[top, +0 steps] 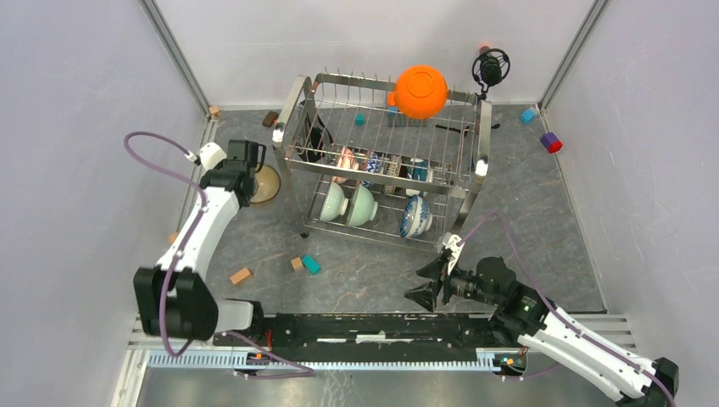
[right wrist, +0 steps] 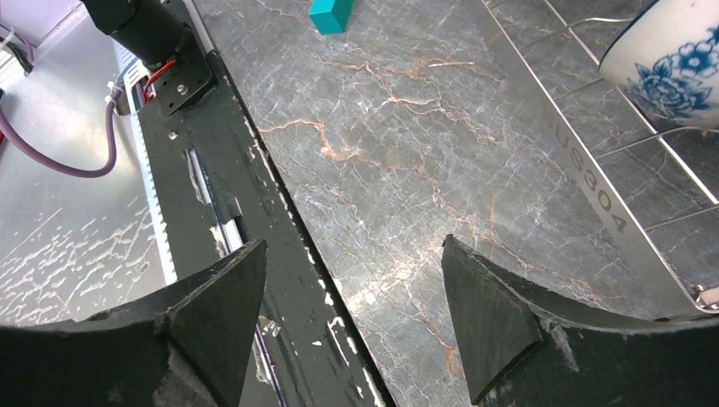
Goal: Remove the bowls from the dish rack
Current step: Place the bowl at the corner of the board.
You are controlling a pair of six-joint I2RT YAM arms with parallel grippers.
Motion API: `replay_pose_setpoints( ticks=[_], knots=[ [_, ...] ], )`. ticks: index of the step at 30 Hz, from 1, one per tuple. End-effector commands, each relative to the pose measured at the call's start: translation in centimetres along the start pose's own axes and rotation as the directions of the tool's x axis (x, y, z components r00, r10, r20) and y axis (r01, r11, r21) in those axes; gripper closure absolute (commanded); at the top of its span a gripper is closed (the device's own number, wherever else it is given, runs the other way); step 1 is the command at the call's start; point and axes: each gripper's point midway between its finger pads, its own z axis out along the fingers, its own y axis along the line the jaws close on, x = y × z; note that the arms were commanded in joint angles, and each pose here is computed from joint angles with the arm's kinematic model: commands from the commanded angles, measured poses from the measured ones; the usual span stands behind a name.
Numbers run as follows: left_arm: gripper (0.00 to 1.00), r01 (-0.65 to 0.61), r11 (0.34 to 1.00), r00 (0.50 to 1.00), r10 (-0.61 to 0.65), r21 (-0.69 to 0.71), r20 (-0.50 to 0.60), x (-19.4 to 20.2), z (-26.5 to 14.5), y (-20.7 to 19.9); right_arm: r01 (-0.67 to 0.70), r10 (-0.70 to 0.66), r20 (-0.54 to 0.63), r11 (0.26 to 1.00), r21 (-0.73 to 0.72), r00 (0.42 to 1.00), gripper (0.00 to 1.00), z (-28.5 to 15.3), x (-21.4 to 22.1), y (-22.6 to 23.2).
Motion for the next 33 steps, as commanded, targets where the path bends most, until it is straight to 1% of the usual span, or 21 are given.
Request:
replay_pose_setpoints(
  ticks=[1,3,5,6,9,11,13,15,19,24,26,28,33],
  knots=[
    [0.98,0.246,0.948,0.950,-0.277,0.204,0.143,-7.4,0.8,-7.1,-0.004,0.005,0.087,1.000,-0.013,0.996,0.20,0.5,-1.1,0.0],
    [0.98,0.299,0.932,0.933,-0.330,0.203,0.145,-8.5,2.2,-7.6,0.000,0.000,0.110,1.000,0.001,0.994,0.20,0.6,-1.1,-0.4],
    [0.98,0.376,0.908,0.909,-0.400,0.183,0.116,-9.3,4.2,-7.3,0.002,-0.004,0.124,1.000,0.024,0.992,0.20,0.6,-0.9,-1.0],
    [0.98,0.413,0.896,0.897,-0.431,0.164,0.098,-9.4,5.4,-7.2,0.010,-0.013,0.158,1.000,0.023,0.987,0.20,0.7,-1.6,-1.0],
    [0.98,0.509,0.850,0.851,-0.521,0.134,0.073,-9.9,7.8,-7.1,0.012,-0.017,0.186,0.999,0.032,0.982,0.20,0.9,-1.8,-1.2],
    [0.98,0.572,0.811,0.811,-0.581,0.123,0.066,-10.2,9.0,-7.2,0.012,-0.019,0.188,0.999,0.037,0.982,0.20,0.9,-1.9,-1.4],
    [0.98,0.623,0.773,0.771,-0.633,0.121,0.072,-10.5,9.9,-7.3,0.012,-0.019,0.185,0.999,0.042,0.983,0.20,1.0,-2.0,-1.4],
    [0.98,0.655,0.745,0.743,-0.665,0.122,0.073,-11.0,10.7,-7.8,0.012,-0.021,0.189,0.999,0.045,0.982,0.21,1.0,-2.1,-1.4],
    [0.98,0.668,0.744,0.741,-0.668,0.031,0.067,-10.8,12.7,-8.6,-0.005,-0.008,0.205,0.998,0.065,0.979,0.21,1.0,-2.2,-1.9],
    [0.98,0.675,0.738,0.735,-0.673,0.009,0.087,-11.5,15.0,-9.9,-0.035,0.013,0.238,0.995,0.089,0.971,0.21,1.0,-2.6,-2.4],
    [0.98,0.665,0.747,0.745,-0.662,-0.006,0.081,-11.7,15.9,-10.7,-0.042,0.018,0.249,0.995,0.091,0.968,0.21,1.0,-2.9,-2.4],
    [0.98,0.649,0.761,0.760,-0.646,-0.018,0.074,-11.6,16.7,-11.3,-0.047,0.022,0.233,0.994,0.102,0.972,0.21,1.3,-1.8,-2.9],
    [0.98,0.617,0.786,0.786,-0.614,-0.038,0.070,-11.2,18.3,-12.0,-0.041,0.015,0.209,0.992,0.122,0.978,0.21,1.5,-1.6,-3.3]
  ],
)
